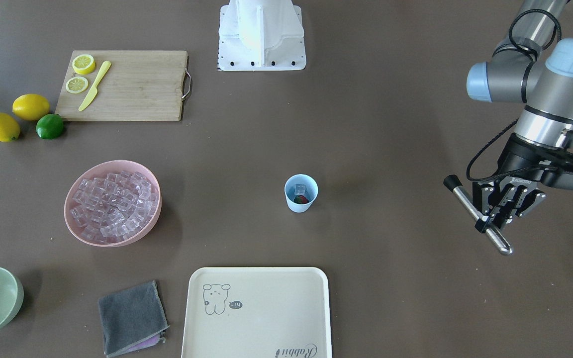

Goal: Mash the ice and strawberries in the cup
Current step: 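Lift the muddler out of the cup and carry it back with the left gripper, then lay the muddler on the table and open the left gripper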

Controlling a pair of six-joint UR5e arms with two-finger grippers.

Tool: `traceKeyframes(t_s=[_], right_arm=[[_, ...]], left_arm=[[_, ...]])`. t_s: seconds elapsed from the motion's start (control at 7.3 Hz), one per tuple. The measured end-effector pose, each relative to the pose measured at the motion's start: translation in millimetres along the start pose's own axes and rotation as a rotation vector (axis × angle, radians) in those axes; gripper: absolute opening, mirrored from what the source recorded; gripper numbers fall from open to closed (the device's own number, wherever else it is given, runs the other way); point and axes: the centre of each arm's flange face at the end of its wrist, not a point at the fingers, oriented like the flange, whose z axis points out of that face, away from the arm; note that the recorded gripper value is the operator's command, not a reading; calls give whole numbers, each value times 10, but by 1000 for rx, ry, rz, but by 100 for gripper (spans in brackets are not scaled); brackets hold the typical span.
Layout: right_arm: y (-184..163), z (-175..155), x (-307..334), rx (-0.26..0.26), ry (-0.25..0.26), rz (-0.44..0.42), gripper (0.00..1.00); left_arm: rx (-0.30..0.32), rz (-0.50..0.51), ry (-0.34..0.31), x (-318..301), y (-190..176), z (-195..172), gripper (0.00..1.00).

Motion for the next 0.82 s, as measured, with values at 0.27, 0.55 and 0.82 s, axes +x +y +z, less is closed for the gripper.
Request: traceKeyframes(t_s=[0.27,0.55,0.82], right_arm=[[14,-3,-7,10,0,-12,99],[11,-9,-14,16,-1,-16,99],[17,6,3,13,1,-15,99]], left_arm=[[-175,50,-57,-877,347,169,0],[-296,144,-72,-1550,649,216,0],[-358,146,-53,-1702,807,249,97]])
